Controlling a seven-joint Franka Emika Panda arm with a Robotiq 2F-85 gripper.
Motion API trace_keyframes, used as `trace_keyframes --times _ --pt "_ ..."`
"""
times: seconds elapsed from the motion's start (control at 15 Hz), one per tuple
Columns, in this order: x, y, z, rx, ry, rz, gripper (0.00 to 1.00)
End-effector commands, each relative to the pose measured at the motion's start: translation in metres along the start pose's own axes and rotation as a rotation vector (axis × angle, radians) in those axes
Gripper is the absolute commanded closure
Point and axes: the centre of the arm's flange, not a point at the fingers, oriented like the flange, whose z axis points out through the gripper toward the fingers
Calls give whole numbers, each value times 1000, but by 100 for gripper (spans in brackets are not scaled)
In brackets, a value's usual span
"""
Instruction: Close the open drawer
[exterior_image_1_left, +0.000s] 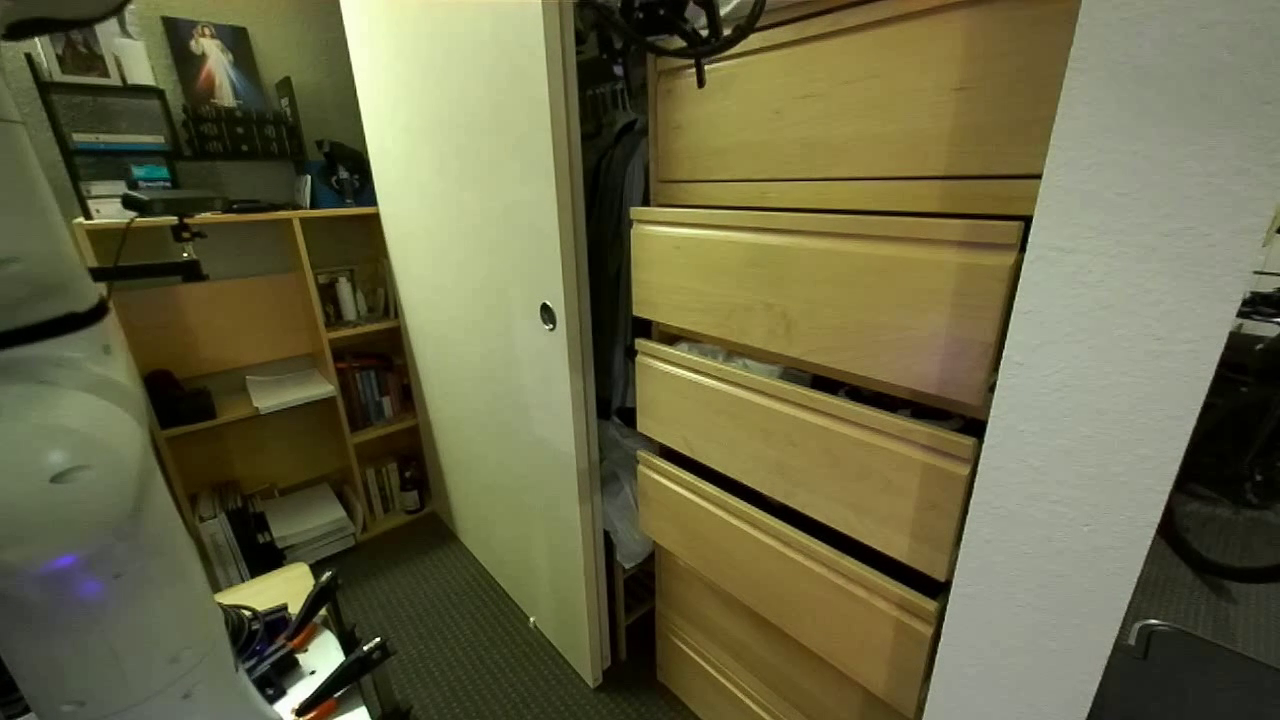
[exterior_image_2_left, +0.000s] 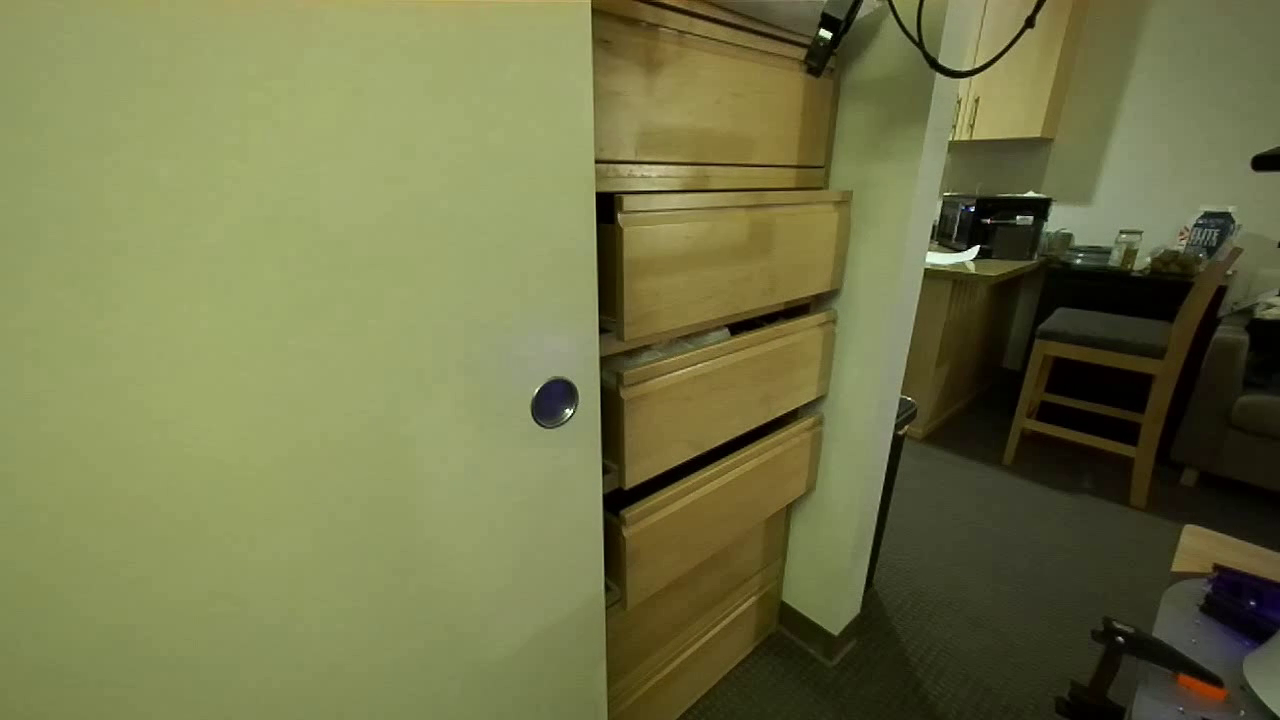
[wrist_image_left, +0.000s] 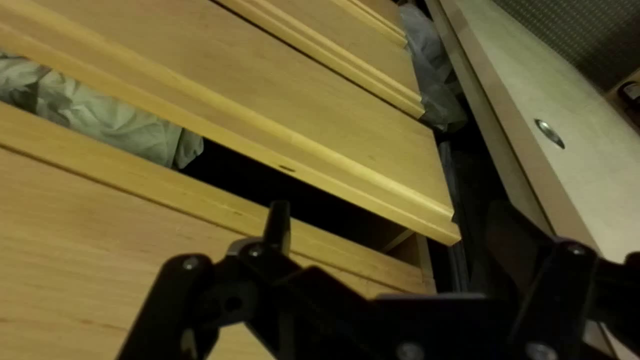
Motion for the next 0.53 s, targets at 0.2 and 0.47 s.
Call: trace_keyframes --times 0.2,0.47 --pt "-79 -76 62 45 -88 -75 0" --pt "-105 -101 89 64 -102 -77 0"
